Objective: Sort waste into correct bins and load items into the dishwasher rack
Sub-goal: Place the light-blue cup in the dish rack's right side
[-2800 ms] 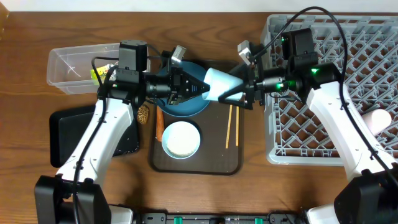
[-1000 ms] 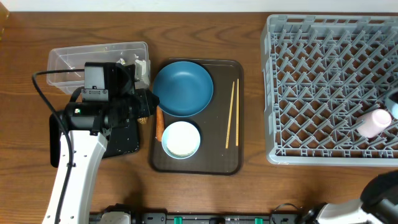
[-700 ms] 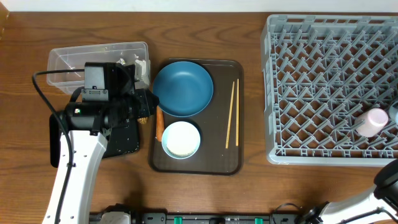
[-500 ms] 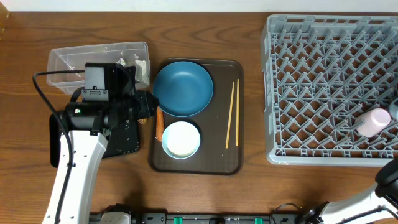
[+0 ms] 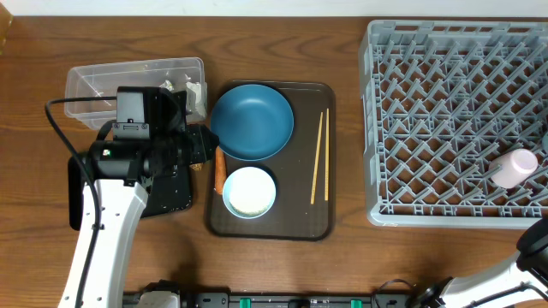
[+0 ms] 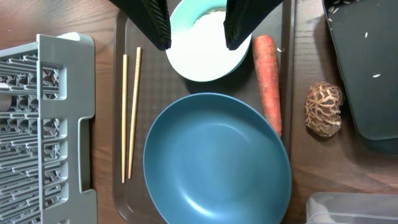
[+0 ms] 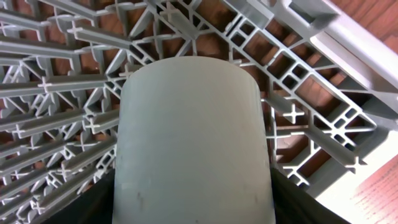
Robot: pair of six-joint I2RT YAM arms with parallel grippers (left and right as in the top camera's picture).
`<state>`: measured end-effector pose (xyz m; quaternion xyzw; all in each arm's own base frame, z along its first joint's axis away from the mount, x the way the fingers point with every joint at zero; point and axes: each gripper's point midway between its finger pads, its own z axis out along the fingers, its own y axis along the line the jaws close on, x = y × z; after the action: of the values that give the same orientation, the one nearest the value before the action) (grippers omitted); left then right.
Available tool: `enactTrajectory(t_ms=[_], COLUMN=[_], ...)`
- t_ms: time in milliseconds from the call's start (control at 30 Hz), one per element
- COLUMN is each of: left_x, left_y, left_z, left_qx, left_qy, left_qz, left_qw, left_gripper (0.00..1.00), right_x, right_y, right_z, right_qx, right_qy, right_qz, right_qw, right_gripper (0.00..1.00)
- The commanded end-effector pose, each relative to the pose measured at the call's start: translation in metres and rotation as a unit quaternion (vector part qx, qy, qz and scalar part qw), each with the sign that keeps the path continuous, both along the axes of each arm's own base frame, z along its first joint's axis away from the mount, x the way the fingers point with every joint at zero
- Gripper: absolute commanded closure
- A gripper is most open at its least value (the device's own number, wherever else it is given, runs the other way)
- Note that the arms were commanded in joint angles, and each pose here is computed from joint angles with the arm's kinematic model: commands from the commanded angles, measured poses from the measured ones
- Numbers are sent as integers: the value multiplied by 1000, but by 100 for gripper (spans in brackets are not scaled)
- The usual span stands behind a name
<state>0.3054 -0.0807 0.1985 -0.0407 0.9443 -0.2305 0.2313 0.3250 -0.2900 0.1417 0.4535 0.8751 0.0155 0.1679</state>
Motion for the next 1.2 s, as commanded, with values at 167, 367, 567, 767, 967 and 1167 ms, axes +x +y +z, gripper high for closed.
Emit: enactTrajectory(t_ms=[167, 367, 567, 767, 967, 1167], left_x=[0, 0, -1, 0, -1, 0], left_y=[2, 2, 2, 2, 2, 9], left_z=[0, 0, 0, 0, -1, -4], left_qx=[8, 8, 8, 8, 8, 27], left_qy=[-4, -4, -4, -4, -4, 0], left_qz=[-7, -7, -7, -7, -7, 4], left_qw=[1000, 1000, 1000, 1000, 1000, 1000], left_gripper=[70, 70, 70, 70, 64, 59], right_x=[2, 9, 35, 51, 45, 31], right_y=[8, 11, 23, 46, 59, 91], right_z=[-24, -33, -23, 0, 42, 107], right_qx=[34, 53, 91, 143, 106, 48], right_qy=[18, 10, -64, -131, -155, -189], right_qz=[0, 5, 30, 58, 93, 139], right_qw=[999, 999, 993, 979, 978, 971], right_gripper=[41, 7, 1, 1, 1, 1])
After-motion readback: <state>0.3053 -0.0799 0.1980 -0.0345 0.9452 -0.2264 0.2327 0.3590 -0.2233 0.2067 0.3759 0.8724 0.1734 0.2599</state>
